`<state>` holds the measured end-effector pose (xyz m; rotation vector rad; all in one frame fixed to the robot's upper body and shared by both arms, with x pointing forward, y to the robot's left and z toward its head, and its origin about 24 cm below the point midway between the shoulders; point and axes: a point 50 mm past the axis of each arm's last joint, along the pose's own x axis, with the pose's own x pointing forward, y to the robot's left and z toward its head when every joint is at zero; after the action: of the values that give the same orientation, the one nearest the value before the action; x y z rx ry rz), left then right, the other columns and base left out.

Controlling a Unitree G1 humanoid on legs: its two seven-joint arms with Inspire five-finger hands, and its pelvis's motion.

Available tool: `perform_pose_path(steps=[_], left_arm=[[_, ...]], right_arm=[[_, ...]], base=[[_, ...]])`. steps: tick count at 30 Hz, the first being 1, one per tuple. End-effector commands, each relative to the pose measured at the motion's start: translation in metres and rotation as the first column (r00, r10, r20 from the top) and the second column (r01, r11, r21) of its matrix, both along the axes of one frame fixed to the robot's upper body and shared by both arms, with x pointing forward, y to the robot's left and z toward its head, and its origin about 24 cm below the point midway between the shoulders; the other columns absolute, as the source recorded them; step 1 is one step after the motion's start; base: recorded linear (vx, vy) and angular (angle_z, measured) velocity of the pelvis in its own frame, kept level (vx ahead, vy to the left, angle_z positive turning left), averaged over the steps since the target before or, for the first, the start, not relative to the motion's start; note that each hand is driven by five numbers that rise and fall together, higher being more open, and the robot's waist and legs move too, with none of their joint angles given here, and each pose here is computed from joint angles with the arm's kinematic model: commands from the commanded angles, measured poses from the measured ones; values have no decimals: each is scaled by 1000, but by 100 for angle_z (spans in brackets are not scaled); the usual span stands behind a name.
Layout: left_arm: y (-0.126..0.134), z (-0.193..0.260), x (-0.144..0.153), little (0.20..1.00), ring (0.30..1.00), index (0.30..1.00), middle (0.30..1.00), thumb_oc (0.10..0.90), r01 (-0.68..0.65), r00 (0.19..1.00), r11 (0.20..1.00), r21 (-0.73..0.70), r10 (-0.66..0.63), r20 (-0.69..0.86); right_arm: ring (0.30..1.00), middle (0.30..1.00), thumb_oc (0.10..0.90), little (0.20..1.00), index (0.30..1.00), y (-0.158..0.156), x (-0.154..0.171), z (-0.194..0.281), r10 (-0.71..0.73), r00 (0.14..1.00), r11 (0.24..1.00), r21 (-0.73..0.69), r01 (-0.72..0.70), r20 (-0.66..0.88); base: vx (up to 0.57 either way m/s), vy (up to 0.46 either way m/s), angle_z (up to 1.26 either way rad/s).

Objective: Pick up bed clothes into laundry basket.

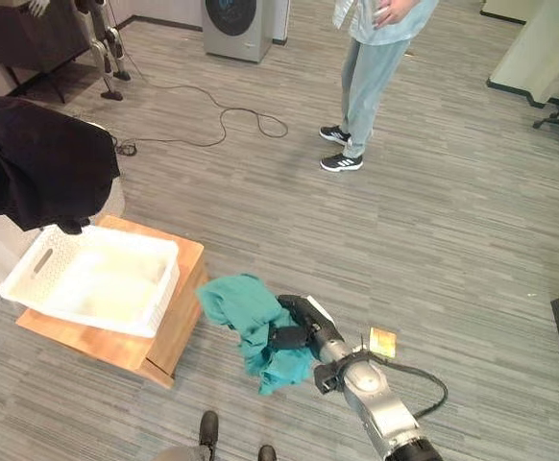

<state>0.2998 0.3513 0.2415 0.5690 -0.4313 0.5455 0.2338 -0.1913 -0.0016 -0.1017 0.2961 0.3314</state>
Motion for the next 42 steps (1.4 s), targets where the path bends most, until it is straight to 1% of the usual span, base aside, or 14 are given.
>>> perform_pose_path(steps=[1,4,6,7,9,10,11,14,17,18,19,26,34,42], left_arm=[[-4,88,-12,300,300,300,300,400,-46,968,983,175,1,250],[-5,89,-11,300,300,300,300,400,-46,968,983,176,0,250],[-7,84,-3,300,300,300,300,400,-46,997,937,346,19,80],[-11,84,3,300,300,300,300,400,-29,999,925,379,15,41],[-14,77,9,300,300,300,300,400,-7,1000,936,353,-1,22],[-19,70,14,300,300,300,300,400,34,998,956,291,-46,32],[-20,66,17,300,300,300,300,400,41,998,963,265,-51,30],[-24,62,25,300,300,300,300,400,49,999,965,257,-51,-1],[-21,52,32,300,300,300,300,400,80,997,982,171,-76,-34],[-15,42,37,300,300,300,300,400,87,995,992,92,-81,-62],[-12,41,38,300,300,300,300,400,77,995,994,80,-71,-73],[5,38,40,300,300,300,300,400,-1,991,999,53,9,-133],[21,34,40,300,300,300,300,400,-99,968,988,118,123,-217],[40,14,36,300,300,300,300,400,-193,932,979,71,206,-298]], right_arm=[[300,300,400,300,300,-1,13,39,27,977,999,33,-34,211],[300,300,400,300,300,-1,13,39,26,977,999,34,-34,211],[300,300,400,300,300,0,6,33,34,982,998,42,-43,185],[300,300,400,300,300,3,5,31,42,983,997,55,-52,178],[300,300,400,300,300,11,4,27,73,984,995,61,-84,160],[300,300,400,300,300,11,2,25,79,986,995,47,-87,147],[300,300,400,300,300,10,0,23,80,987,996,38,-86,136],[300,300,400,300,300,8,-3,21,78,990,996,32,-82,120],[300,300,400,300,300,6,-6,19,78,991,996,31,-82,108],[300,300,400,300,300,8,-8,17,88,992,995,38,-92,95],[300,300,400,300,300,10,-8,16,94,991,994,40,-98,92],[300,300,400,300,300,15,-15,9,104,993,991,76,-108,54],[300,300,400,300,300,23,-24,5,132,991,981,136,-135,32],[300,300,400,300,300,23,-32,4,136,991,977,162,-136,12]], base=[[5,53,45],[15,25,21],[81,124,7],[44,163,17],[15,105,9],[18,42,-9],[22,63,-2],[9,26,2],[0,0,0],[33,13,-3],[30,12,-1],[15,3,-8],[6,1,-1],[-4,7,-16]])
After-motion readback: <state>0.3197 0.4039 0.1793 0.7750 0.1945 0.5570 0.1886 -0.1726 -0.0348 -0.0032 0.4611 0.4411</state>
